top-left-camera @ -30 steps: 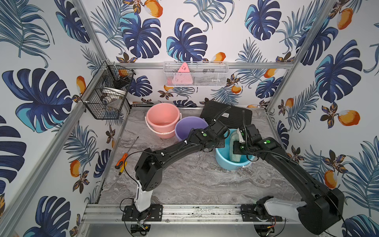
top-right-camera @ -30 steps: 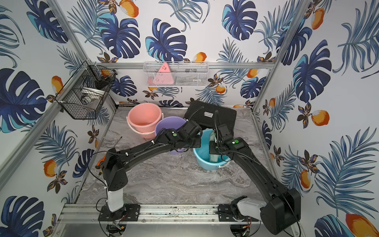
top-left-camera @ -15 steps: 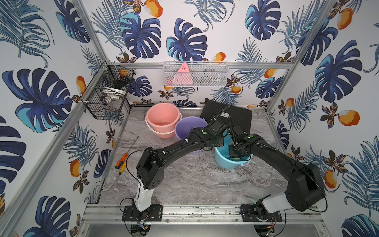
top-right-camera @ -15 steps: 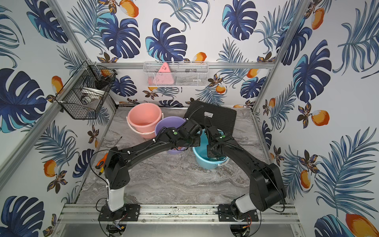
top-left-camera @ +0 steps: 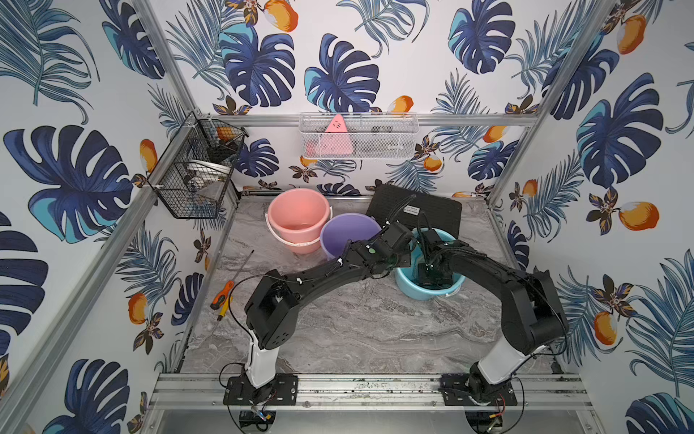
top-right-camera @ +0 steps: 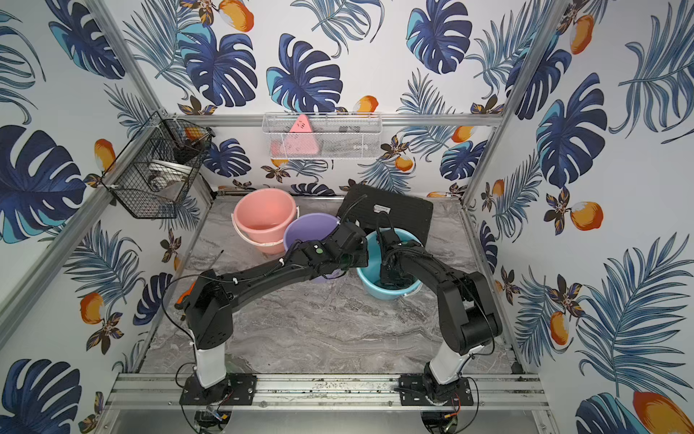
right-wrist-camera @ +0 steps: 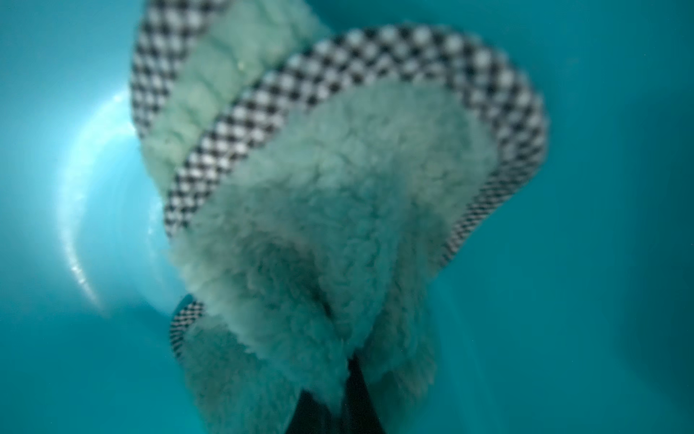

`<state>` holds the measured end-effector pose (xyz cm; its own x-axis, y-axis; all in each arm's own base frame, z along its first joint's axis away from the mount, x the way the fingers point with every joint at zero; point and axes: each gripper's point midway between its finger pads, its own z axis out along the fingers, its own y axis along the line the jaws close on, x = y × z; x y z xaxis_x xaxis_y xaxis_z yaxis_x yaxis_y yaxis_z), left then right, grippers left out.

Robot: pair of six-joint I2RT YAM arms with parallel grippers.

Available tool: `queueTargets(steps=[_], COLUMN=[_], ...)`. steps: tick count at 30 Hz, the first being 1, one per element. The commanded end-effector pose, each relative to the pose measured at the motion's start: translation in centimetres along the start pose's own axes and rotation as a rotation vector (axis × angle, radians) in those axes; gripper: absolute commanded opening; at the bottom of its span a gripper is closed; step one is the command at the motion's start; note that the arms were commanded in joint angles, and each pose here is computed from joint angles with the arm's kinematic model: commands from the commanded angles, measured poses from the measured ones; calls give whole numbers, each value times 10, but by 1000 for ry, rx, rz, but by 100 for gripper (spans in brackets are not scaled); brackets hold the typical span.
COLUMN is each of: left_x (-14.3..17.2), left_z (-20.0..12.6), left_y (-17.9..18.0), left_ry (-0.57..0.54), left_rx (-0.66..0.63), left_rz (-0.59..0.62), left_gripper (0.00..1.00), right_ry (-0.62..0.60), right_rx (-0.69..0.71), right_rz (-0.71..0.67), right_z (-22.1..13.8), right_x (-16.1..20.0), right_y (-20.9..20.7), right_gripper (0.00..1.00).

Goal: Wipe the inside of the bucket with a cloth
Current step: Wipe the dirt from the inside of the bucket.

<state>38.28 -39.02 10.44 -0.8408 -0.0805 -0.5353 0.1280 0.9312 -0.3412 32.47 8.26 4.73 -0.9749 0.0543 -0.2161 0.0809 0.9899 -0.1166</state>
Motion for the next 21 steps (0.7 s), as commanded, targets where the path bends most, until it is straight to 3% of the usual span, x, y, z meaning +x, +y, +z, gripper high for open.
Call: queueTargets(steps=[1,5,9,14,18,21], left_x=[5,20,35,45,48,47], left_z=[-8,-9,-4,-3,-2,-3], left_y=[-14,-29,-36,-35,-25,-18], left_ry=[-10,-20,6,19,20,24], left_rx=[27,1,3,-31,-63,-111], left_rz=[92,182,203,208,188,184], left_gripper=[0,0,0,0,0,0], right_ry=[55,103,124,15,-70,-101], right_rx=[57,-20,-304,-688,-835,-864], right_rz=[58,59,18,-62,-118,-163], right_z=[18,33,29,-21,-63,-82], right_x=[7,18,22,13,6,4], right_y=[-12,5,55,108,119,120], right_gripper=[0,0,0,0,0,0])
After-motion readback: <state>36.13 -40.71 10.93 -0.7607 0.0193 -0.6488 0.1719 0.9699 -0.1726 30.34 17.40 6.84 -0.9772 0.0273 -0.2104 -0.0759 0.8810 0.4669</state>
